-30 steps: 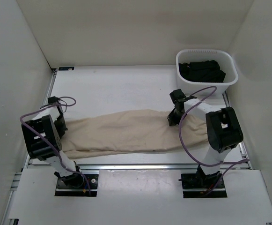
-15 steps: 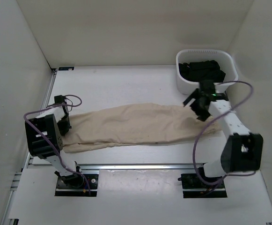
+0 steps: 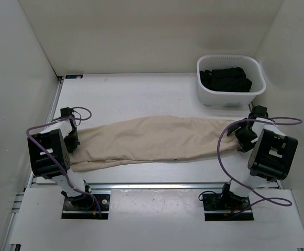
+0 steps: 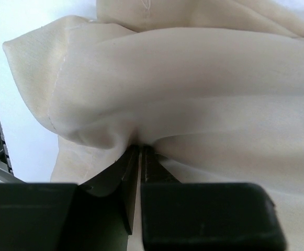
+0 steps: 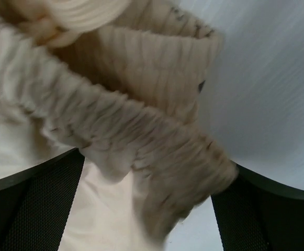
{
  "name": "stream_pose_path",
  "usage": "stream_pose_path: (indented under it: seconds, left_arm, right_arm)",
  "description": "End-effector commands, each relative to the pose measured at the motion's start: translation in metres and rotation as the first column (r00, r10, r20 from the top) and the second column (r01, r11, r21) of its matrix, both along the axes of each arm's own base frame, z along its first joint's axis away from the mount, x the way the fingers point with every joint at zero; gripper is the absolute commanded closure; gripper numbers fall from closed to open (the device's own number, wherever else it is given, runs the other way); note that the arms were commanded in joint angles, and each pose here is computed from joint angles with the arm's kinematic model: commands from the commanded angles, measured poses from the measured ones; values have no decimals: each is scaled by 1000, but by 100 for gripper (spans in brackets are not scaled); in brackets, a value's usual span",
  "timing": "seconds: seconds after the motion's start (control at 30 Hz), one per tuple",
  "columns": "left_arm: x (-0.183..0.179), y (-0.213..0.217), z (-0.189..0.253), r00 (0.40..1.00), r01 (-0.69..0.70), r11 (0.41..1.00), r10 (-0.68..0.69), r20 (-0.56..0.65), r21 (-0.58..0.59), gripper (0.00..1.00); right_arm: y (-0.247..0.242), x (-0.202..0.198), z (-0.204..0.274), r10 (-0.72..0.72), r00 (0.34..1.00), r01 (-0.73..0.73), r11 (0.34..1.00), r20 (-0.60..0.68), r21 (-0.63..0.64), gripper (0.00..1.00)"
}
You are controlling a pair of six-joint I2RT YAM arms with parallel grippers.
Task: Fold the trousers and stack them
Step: Fold the trousers
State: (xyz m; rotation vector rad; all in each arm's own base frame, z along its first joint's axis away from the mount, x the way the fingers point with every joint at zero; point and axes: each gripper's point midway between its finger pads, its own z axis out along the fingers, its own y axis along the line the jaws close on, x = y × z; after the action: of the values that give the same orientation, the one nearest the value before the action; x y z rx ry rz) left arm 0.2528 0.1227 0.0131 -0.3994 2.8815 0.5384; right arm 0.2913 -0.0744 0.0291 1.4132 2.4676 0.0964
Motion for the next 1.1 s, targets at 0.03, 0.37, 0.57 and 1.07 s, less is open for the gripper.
stream_pose_path:
  seconds: [0.03,0.37,0.57,1.07]
  left_arm:
    - [-16,-7,-4,999,-2,1000,1,-34,-26,79]
    - [-14,-5,1,1000,-3,1000,3,-27,-14,79]
    - [-20,0,5,999,4,999,-2,-50,45,78]
    - [-5,-13,7,995,86,992,-80,-64,94,77]
  right_arm:
    - [-14,-12,-20,-74,995,72,996,-64,-43,1]
    - [-22,-36,-54,-141,979,143,990,-148,6,75]
    - [-51,-27,-17,-104,990,93,990,-98,-109,100]
    - [293,0,161,725,688,-486,463,2,-741,100]
